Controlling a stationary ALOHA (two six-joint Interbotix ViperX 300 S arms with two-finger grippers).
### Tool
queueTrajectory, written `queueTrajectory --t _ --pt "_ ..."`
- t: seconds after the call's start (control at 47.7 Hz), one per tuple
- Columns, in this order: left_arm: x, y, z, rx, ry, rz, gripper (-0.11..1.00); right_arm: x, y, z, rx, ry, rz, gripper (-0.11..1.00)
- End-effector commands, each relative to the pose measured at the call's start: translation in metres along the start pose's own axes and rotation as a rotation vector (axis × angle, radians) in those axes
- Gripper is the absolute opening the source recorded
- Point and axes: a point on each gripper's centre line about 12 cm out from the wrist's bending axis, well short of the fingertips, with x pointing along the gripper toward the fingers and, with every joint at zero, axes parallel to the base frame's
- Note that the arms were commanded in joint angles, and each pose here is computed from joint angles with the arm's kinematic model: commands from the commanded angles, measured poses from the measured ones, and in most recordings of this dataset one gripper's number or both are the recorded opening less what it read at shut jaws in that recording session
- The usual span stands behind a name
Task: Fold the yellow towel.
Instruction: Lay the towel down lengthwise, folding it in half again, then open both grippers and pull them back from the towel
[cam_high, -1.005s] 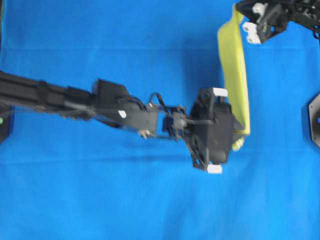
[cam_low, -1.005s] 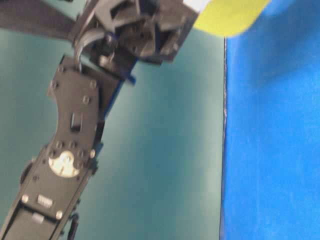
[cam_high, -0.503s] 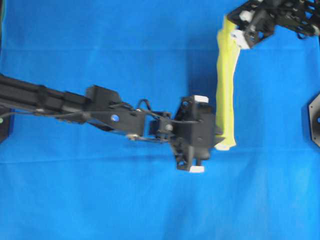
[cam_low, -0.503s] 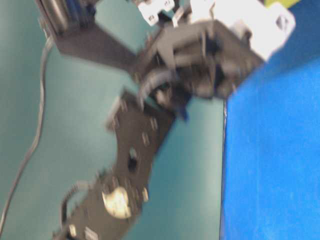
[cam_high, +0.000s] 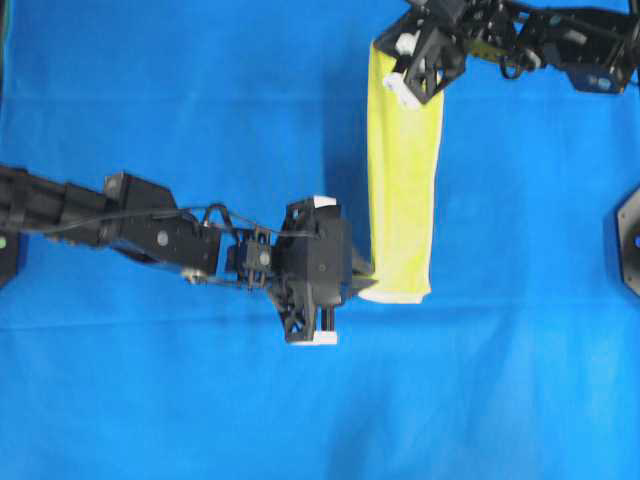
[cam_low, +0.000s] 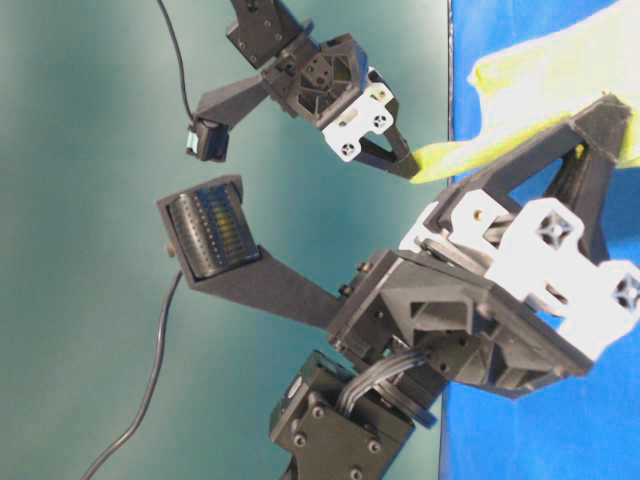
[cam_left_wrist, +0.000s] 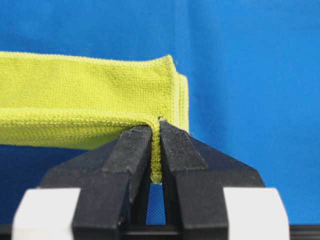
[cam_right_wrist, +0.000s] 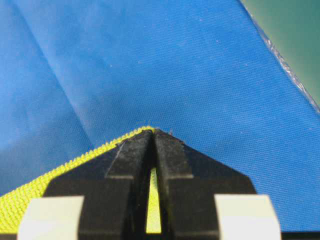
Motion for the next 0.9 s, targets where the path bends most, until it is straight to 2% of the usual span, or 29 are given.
queueTrajectory --t 0.0,0.147,0.293,0.356,0.377,0.545,0.587,0.628,0.733,0.88 --pt "-0.006 -0.013 0.021 0.008 -0.062 -0.026 0.02 -0.002 -0.001 0.013 -0.01 -0.041 -0.002 0.02" --pt "-0.002 -0.01 0.022 0.006 -0.062 -0.019 0.02 -0.001 0.006 0.01 -0.043 -0.032 0.013 0.02" --pt "-0.002 -0.007 0.022 0.003 -0.062 -0.014 0.04 0.0 0.007 0.008 -0.05 -0.028 0.016 0.02" --pt "-0.002 -0.006 0.022 0.004 -0.064 -0.012 0.15 0.001 0.008 0.008 -0.052 -0.031 0.017 0.03" --pt "-0.003 -0.006 0.023 0.004 -0.065 -0.013 0.2 0.0 0.009 0.008 -0.055 -0.032 0.019 0.07" --pt "-0.004 -0.003 0.024 0.008 -0.058 -0.005 0.67 0.0 0.011 0.008 -0.078 -0.034 0.025 0.55" --pt "-0.007 -0.001 0.024 0.01 -0.052 -0.003 0.77 0.0 0.011 0.008 -0.081 -0.034 0.025 0.65" --pt "-0.01 0.0 0.025 0.01 -0.043 0.0 0.84 0.0 0.011 0.008 -0.081 -0.034 0.025 0.66" --pt "-0.021 0.002 0.031 0.005 -0.008 0.003 0.86 -0.004 0.011 0.011 -0.08 -0.039 0.024 0.6" --pt "-0.048 0.001 0.038 -0.009 0.047 0.002 0.84 -0.02 0.011 0.018 -0.078 -0.056 0.022 0.61"
